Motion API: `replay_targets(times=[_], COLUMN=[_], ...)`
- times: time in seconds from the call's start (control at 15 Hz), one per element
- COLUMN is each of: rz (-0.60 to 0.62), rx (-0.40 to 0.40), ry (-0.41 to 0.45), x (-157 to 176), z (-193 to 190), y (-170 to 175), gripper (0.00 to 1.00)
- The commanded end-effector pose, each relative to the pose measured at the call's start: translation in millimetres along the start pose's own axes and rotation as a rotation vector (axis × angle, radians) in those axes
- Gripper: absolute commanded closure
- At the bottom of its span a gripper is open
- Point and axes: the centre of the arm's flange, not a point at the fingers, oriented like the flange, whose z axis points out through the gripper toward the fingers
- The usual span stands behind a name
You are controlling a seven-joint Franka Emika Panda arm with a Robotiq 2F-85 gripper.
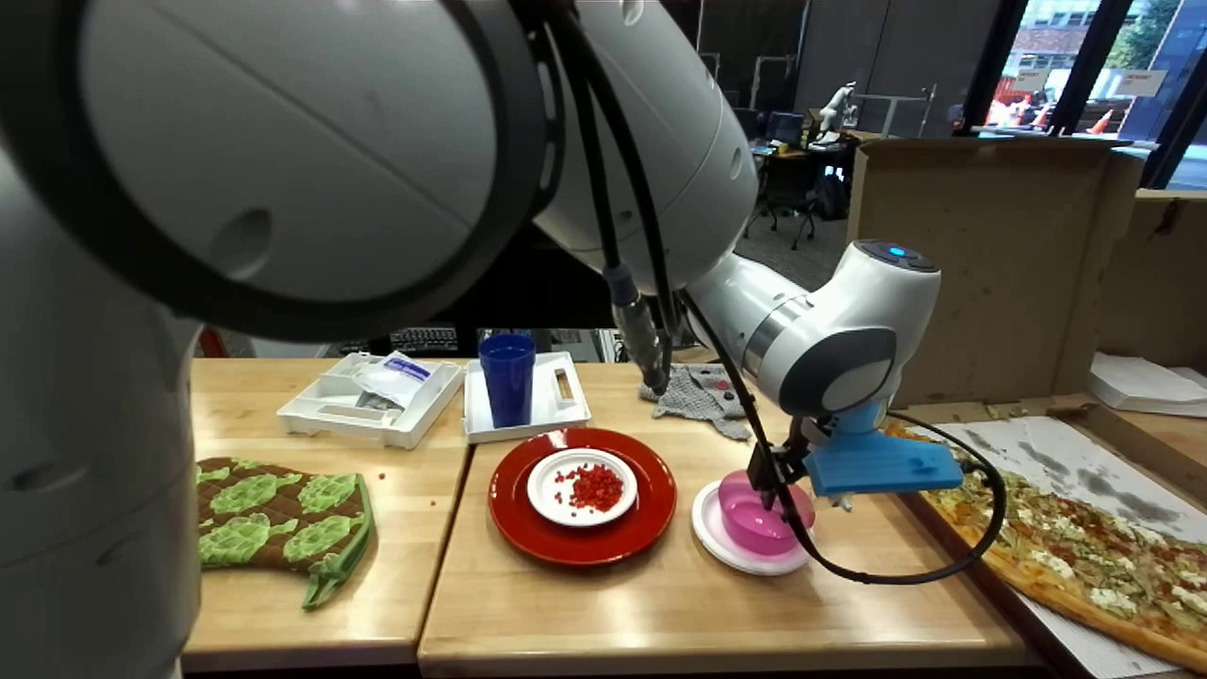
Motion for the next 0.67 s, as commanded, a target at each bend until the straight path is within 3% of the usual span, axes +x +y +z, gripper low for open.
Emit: replay_targets(times=[0.0,0.07,0.13,0.2,0.33,0.6], rz=[-0.01,-0.009,-0.006,-0.003,0.0,0.005], rx=[0.0,0.002,0.001,-0.002,-0.01,-0.024], ry=[-0.019,-0.021,-0.023,-0.024,-0.025,-0.02], x=[-2.8,-3.6,-4.8,-5.1,-6.0,-6.3], z=[15.4,18.4,20.0,21.5,21.3,18.6], y=[1.5,2.2,2.9,3.9,5.1,7.9], gripper=[0.0,0.0,0.25,0.27,0.4,0.74])
